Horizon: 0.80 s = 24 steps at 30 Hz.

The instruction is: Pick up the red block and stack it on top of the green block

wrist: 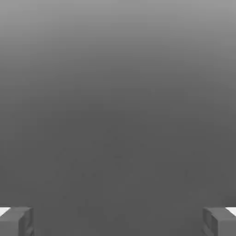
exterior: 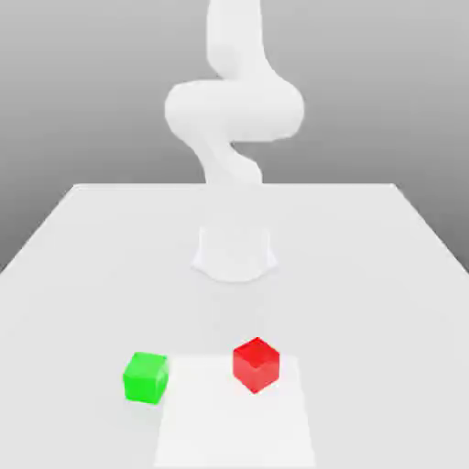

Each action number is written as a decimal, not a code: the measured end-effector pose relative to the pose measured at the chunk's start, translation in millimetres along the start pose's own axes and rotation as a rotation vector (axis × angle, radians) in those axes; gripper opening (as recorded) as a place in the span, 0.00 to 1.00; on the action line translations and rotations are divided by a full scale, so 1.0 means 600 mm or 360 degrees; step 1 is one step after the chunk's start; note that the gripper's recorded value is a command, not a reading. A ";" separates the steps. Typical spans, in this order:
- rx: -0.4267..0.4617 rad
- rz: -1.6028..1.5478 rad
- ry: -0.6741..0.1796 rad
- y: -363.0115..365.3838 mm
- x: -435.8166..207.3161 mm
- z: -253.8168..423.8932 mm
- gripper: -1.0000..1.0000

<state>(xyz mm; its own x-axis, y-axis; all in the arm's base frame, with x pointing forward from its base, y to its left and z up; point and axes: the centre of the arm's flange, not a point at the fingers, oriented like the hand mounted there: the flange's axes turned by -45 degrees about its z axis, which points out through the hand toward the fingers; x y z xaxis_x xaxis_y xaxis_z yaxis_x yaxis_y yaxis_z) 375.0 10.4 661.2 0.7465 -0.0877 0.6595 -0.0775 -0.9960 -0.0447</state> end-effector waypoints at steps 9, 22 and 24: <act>-0.0195 0.0534 -0.0503 -0.018 -0.185 0.337 0.50; -0.0524 0.1210 -0.1044 0.002 -0.554 0.572 0.50; -0.0523 0.1211 -0.1047 0.002 -0.569 0.589 0.50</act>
<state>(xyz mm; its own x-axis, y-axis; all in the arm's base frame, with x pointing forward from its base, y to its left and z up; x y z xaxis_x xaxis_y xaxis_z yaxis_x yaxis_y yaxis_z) 353.2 32.9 170.9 0.6295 -0.7770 0.0026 -0.7770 -0.6295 -0.0050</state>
